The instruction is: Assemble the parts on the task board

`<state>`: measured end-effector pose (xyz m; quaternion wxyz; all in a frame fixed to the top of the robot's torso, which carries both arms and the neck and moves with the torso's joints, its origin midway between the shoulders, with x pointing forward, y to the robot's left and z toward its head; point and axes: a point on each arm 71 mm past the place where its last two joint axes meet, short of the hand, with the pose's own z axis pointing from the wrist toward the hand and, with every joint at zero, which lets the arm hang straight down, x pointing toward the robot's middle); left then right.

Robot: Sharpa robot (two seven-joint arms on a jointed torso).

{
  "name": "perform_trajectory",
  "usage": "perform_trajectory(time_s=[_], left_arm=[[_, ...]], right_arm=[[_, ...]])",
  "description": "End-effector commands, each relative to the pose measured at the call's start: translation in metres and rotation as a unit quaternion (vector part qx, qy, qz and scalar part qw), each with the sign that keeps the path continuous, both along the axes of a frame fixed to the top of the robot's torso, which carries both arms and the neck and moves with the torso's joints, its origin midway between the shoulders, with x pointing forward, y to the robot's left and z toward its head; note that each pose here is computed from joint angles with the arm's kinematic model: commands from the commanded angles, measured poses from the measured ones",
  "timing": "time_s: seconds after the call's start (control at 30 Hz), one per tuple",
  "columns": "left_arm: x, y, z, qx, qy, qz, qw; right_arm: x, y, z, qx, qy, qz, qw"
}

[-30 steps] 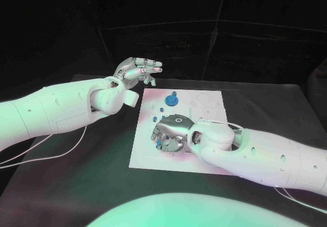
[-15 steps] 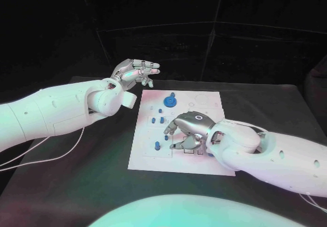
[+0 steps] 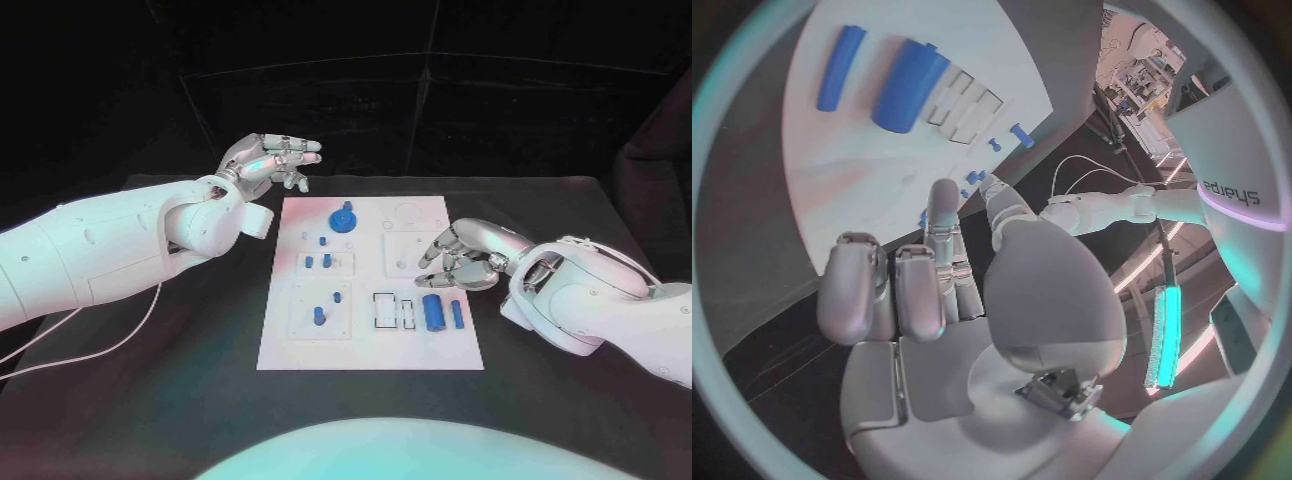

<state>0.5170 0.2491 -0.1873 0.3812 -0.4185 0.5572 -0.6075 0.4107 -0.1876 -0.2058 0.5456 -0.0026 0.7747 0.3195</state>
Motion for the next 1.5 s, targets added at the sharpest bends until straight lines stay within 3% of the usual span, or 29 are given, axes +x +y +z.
perform_trajectory(time_s=[0.03,0.2,0.37,0.73,1.5], left_arm=[[-0.0011,-0.003,0.0020,-0.006,-0.003,-0.007,1.000],[-0.0018,-0.002,0.0021,-0.006,-0.003,-0.007,1.000],[-0.0021,-0.002,0.0020,-0.007,-0.003,-0.008,1.000],[-0.0023,-0.001,0.0019,-0.006,-0.003,-0.007,1.000],[-0.0018,0.002,0.0014,-0.005,-0.001,-0.006,1.000]], right_arm=[[0.001,-0.019,-0.009,-0.041,0.061,-0.075,0.994],[-0.003,-0.031,-0.015,-0.080,0.071,-0.106,0.989],[-0.007,-0.030,-0.022,-0.100,0.084,-0.114,0.985],[-0.015,-0.015,-0.039,-0.122,0.099,-0.098,0.983],[-0.019,0.002,-0.059,-0.167,0.106,-0.079,0.977]])
